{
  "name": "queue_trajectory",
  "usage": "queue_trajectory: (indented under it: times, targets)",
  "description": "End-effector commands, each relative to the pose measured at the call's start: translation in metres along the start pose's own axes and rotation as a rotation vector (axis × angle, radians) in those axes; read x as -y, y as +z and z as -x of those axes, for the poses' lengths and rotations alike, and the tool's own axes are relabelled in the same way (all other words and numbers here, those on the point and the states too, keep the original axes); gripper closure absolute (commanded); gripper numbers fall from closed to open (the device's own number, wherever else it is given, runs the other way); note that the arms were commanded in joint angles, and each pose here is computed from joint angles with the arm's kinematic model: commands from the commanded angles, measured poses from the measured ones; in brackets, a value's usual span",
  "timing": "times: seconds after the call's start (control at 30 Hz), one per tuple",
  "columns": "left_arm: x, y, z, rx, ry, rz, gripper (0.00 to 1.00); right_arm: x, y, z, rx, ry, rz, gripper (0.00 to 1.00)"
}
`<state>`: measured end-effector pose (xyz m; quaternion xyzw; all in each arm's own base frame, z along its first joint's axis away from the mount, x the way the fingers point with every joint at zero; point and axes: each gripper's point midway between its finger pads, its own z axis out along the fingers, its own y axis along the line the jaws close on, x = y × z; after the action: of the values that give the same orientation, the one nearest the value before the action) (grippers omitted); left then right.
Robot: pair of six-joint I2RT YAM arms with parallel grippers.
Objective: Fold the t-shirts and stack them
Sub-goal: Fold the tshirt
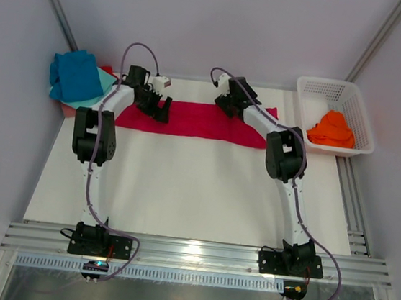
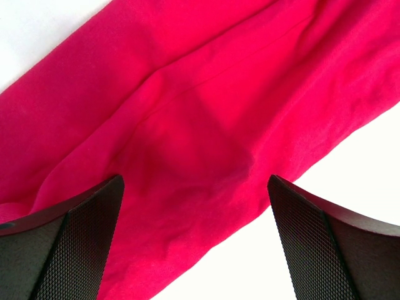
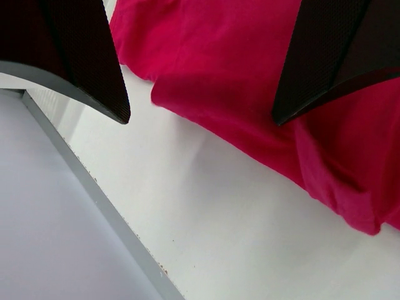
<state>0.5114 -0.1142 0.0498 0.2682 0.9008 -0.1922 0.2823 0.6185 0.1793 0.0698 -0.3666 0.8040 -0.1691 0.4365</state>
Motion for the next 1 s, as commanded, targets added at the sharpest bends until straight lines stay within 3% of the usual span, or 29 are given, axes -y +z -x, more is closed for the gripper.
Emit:
queue_trajectory:
  times: [0.0, 0.17, 0.47, 0.63, 0.77, 0.9, 0.97]
  targets:
    - [0.008, -0.010, 0.017, 0.038, -0.004, -0.023, 0.01, 0.034, -0.002, 0.030, 0.066, 0.011, -0.137, 0.01]
    - [0.011, -0.010, 0.018, 0.040, -0.022, -0.039, 0.01, 0.061, -0.007, 0.038, 0.103, 0.075, -0.287, 0.01]
    - [0.016, -0.021, 0.019, 0.046, -0.010, -0.033, 0.01, 0.129, -0.068, 0.069, 0.229, 0.176, -0.486, 0.01]
    - [0.014, -0.028, 0.014, 0.031, 0.005, 0.005, 0.01, 0.154, -0.110, 0.084, 0.258, 0.197, -0.506, 0.01]
    - [0.010, -0.038, 0.012, 0.031, 0.030, 0.057, 0.01, 0.147, -0.150, 0.083, 0.268, 0.349, -0.368, 0.01]
    - [0.002, -0.048, 0.010, 0.048, 0.065, 0.166, 0.01, 0.088, -0.187, 0.079, 0.274, 0.349, 0.005, 0.01]
    - [0.001, -0.048, 0.003, 0.048, 0.086, 0.207, 0.01, 0.045, -0.193, 0.045, 0.219, 0.286, 0.152, 0.00]
